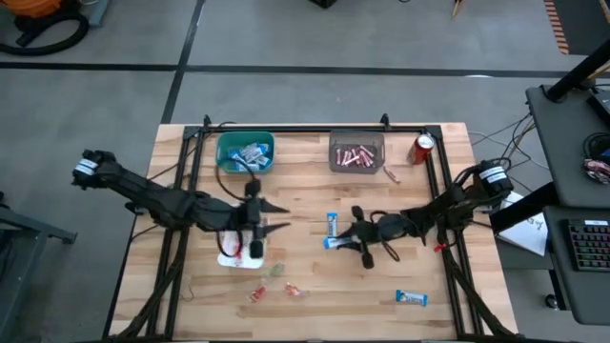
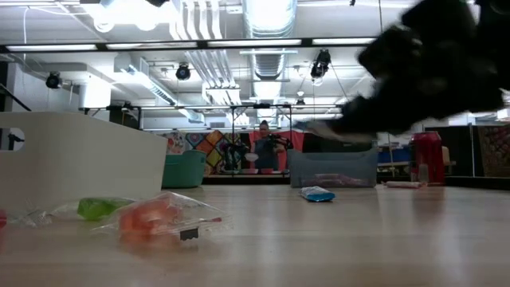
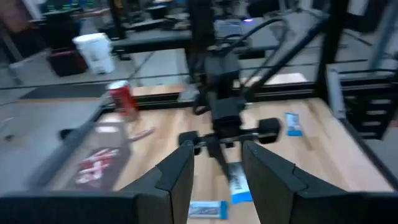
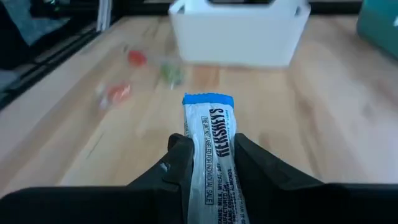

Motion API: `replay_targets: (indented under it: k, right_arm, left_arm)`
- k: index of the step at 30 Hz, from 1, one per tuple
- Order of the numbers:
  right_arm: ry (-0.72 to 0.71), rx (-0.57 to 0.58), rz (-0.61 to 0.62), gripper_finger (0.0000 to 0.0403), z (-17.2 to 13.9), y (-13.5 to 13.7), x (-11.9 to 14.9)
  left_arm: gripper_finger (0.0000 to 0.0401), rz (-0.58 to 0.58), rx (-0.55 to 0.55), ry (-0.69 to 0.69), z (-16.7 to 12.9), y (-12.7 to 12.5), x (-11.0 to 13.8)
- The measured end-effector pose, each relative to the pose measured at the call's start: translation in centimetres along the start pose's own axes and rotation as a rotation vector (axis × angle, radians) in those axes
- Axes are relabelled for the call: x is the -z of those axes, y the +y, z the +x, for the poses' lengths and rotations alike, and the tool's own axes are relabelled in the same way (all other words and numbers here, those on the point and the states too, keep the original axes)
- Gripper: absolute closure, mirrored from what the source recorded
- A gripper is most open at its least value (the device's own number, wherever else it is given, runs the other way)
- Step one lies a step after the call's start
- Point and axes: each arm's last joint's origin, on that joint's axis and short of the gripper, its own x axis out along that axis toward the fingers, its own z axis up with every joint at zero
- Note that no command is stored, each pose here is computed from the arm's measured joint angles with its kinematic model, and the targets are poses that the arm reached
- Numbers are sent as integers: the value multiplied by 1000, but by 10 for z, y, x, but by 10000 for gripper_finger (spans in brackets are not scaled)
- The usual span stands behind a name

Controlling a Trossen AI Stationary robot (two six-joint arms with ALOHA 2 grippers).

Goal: Sort candy
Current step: Put the white chocolate bar into the green bin

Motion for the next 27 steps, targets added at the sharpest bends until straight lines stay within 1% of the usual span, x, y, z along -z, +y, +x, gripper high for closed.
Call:
replay_targets:
  k: [2,6,9,12,17,23,27]
  right_arm:
    - [4,24,-14,315,11,-5,-17]
    - [97,85,-63,315,37,-20,-48]
    - [111,130,-99,314,52,-35,-74]
    - [86,179,-138,314,61,-54,-95]
    - [13,187,-158,314,72,-91,-127]
    - [-21,219,-159,314,90,-134,-141]
    - [-37,208,-158,314,110,-160,-146]
  left_arm:
    - [278,0,-45,7,-13,8,-4]
    - [278,-1,-129,9,-35,21,-9]
    - [278,-5,-132,4,-46,26,-12]
    - [278,-17,-132,-16,-54,30,-14]
    - [278,-23,-132,-26,-65,36,-15]
    - [278,-27,-132,-34,-74,41,-16]
    - [278,-32,-132,-42,-78,42,-17]
